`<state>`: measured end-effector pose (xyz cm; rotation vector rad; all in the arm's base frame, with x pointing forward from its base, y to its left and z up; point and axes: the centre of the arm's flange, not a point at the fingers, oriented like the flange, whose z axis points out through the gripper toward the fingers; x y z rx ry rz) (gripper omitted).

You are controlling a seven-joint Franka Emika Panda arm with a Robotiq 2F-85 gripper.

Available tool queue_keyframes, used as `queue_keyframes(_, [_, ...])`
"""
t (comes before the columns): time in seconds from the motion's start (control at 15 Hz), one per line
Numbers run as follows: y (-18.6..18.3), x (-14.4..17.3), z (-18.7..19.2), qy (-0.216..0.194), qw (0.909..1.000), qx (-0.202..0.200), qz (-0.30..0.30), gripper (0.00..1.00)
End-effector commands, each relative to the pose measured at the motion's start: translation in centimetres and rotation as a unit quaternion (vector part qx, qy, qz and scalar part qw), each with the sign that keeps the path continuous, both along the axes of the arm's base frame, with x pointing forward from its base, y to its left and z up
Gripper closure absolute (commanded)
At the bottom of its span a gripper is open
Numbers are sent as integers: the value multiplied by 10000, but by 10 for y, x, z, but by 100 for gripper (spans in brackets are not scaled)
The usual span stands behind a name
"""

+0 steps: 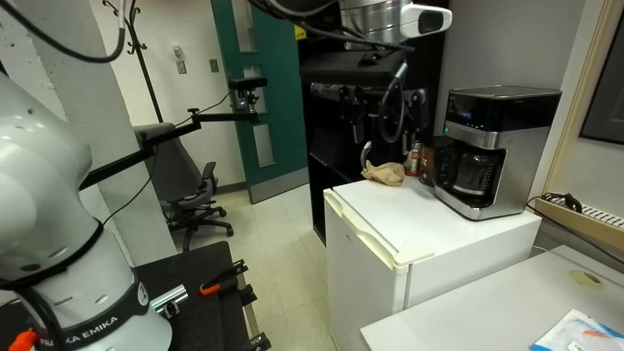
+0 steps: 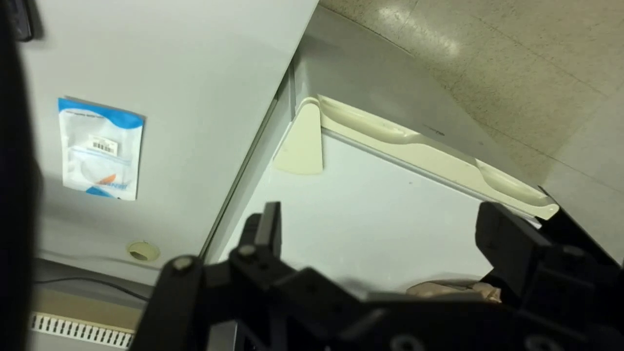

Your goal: Press a button on the right side of the coffeemaker.

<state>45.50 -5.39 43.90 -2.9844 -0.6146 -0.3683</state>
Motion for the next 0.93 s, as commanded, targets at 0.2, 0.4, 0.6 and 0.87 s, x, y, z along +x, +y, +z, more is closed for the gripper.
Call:
queue_keyframes(0.2, [53, 83, -31, -551, 9958, -498, 533, 40])
queue_keyframes(0.4, [80, 117, -48, -922, 9888, -788, 868, 63])
queue_keyframes(0.6, [105, 151, -65, -1317, 9776, -1066, 1248, 88])
queue_keyframes(0.87, [125, 186, -78, -1947, 9594, -1298, 1577, 100])
